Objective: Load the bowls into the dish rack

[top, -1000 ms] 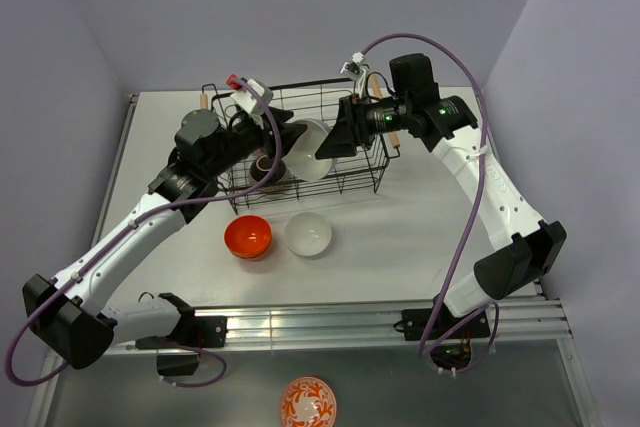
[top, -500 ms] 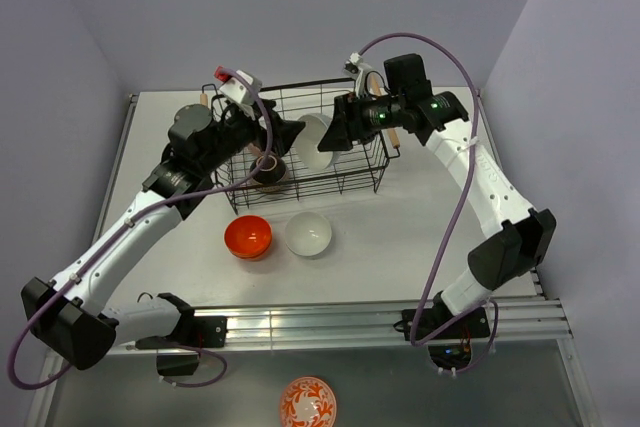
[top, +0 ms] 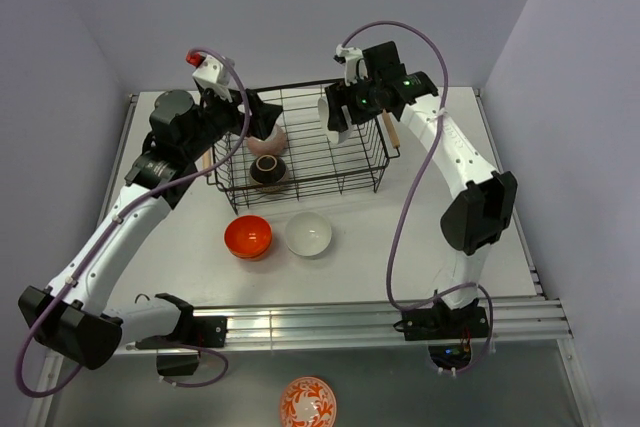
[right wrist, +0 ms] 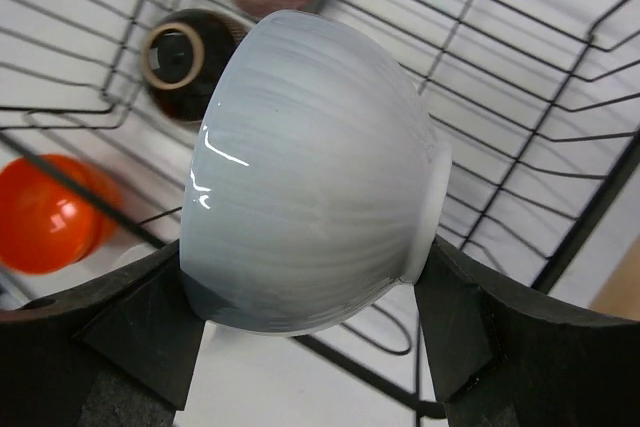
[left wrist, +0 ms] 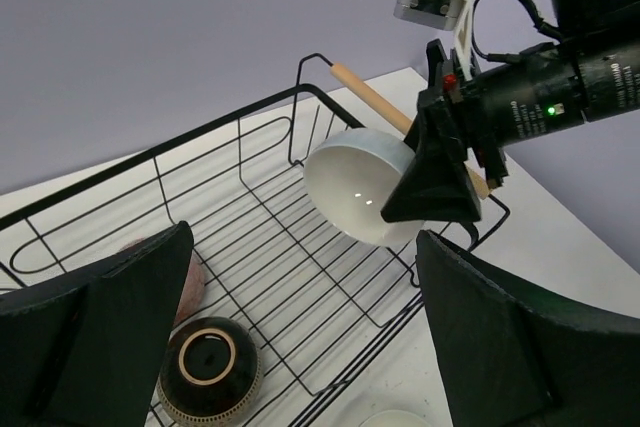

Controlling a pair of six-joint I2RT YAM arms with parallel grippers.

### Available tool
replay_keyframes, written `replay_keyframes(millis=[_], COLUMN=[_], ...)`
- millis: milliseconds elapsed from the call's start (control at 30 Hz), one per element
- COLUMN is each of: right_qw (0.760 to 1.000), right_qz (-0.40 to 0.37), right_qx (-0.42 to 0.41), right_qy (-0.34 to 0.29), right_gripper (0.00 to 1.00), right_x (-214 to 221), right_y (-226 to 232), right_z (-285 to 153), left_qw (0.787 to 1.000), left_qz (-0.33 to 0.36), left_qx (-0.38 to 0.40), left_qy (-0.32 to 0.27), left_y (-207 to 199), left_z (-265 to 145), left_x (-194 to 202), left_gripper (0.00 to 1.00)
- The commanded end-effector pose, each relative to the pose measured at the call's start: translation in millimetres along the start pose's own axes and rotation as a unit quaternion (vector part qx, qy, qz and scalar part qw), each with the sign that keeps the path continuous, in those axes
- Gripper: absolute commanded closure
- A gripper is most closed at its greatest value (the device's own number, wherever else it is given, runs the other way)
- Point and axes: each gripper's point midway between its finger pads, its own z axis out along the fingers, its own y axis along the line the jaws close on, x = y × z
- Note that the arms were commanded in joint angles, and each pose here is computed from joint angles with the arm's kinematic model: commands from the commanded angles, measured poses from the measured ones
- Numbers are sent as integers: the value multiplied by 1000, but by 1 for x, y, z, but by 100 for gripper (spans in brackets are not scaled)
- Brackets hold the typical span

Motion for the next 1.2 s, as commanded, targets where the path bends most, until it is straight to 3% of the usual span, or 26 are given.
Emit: replay_keyframes(millis=[0,267,733,1167], right_qw=[995,984,947,914], right_qz=[-44,-92,-205,-246], right_qx=[73,154,242,314], right_qy=[-44,-10,52,77], right_gripper=[100,100,100,100], right_x=[-37,-39,-23,-23], right_y=[-30,-65,-81,-99], right_z=[-3,26,65,92], left_qw=[1000,999,998,998], left_qz=[-17,-13,-11,-3], left_qx=[-16,-37,-55,-64], left_qy=[-17,-15,-17,-18], left_y=[8,19,30,36], left_z=[-4,-12,-20,-28], left_x=[-17,-13,-10,-7], left_gripper=[1,0,1,1])
